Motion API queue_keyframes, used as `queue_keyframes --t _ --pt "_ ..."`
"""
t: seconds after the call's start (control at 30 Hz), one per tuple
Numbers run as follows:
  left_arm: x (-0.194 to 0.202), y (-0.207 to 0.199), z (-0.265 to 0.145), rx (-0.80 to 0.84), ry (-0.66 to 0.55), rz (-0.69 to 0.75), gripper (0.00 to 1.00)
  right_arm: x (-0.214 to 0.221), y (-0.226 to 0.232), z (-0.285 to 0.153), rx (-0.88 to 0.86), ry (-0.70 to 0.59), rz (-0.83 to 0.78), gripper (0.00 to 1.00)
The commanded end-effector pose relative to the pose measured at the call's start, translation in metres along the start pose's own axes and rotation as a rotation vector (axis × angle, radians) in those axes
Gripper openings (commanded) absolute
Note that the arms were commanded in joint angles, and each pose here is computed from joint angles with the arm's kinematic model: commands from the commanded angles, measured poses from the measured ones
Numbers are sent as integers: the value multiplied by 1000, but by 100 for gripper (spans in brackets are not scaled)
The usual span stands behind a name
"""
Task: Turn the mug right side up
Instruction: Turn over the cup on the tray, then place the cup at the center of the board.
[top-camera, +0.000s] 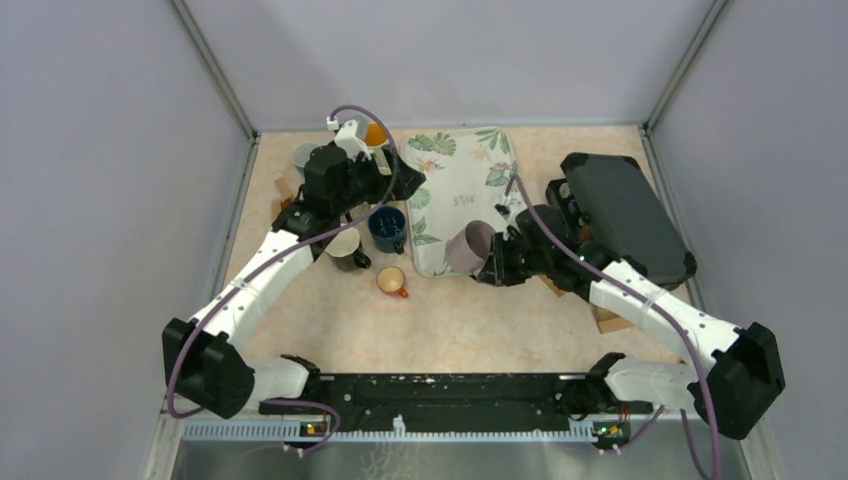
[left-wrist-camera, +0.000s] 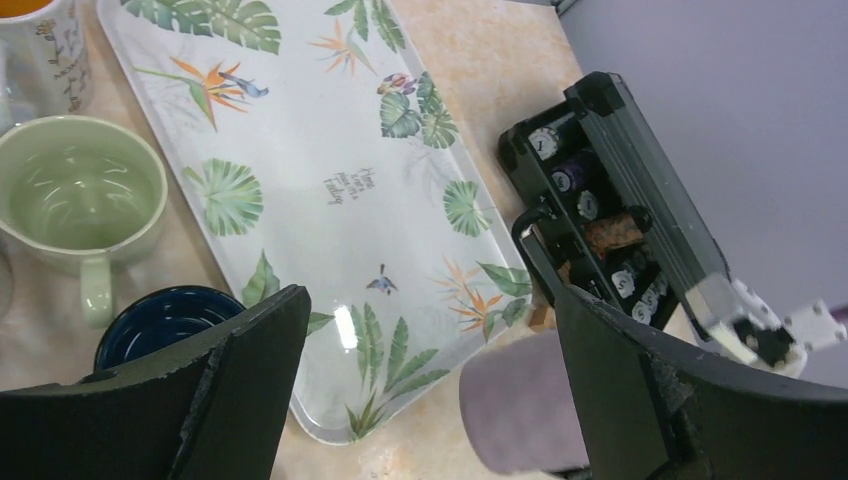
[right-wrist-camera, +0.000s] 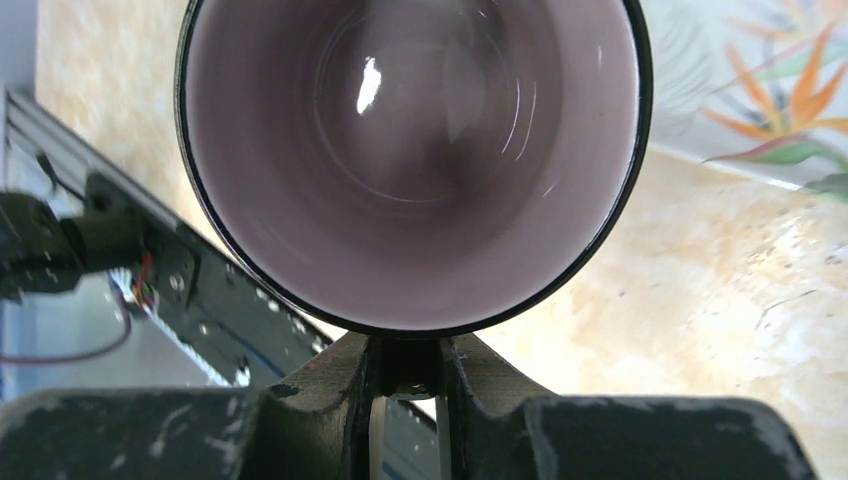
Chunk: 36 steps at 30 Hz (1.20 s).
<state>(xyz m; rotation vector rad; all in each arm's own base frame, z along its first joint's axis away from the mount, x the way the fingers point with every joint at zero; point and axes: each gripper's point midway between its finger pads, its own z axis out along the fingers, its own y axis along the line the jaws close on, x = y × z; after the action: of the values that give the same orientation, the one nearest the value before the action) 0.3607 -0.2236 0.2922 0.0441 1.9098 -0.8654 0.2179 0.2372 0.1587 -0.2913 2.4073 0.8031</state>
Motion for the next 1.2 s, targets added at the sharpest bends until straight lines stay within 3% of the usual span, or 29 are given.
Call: queue_keyframes --t 0.0,0.47,1.17 --pt "-22 -5 -14 -3 -60 52 98 -7 34 -9 -42 -36 -145 0" --pt "-25 7 -20 -21 -67 55 98 71 74 30 -28 189 -426 0" --pt "-31 20 -28 -52 -90 66 98 98 71 65 117 229 -614 0"
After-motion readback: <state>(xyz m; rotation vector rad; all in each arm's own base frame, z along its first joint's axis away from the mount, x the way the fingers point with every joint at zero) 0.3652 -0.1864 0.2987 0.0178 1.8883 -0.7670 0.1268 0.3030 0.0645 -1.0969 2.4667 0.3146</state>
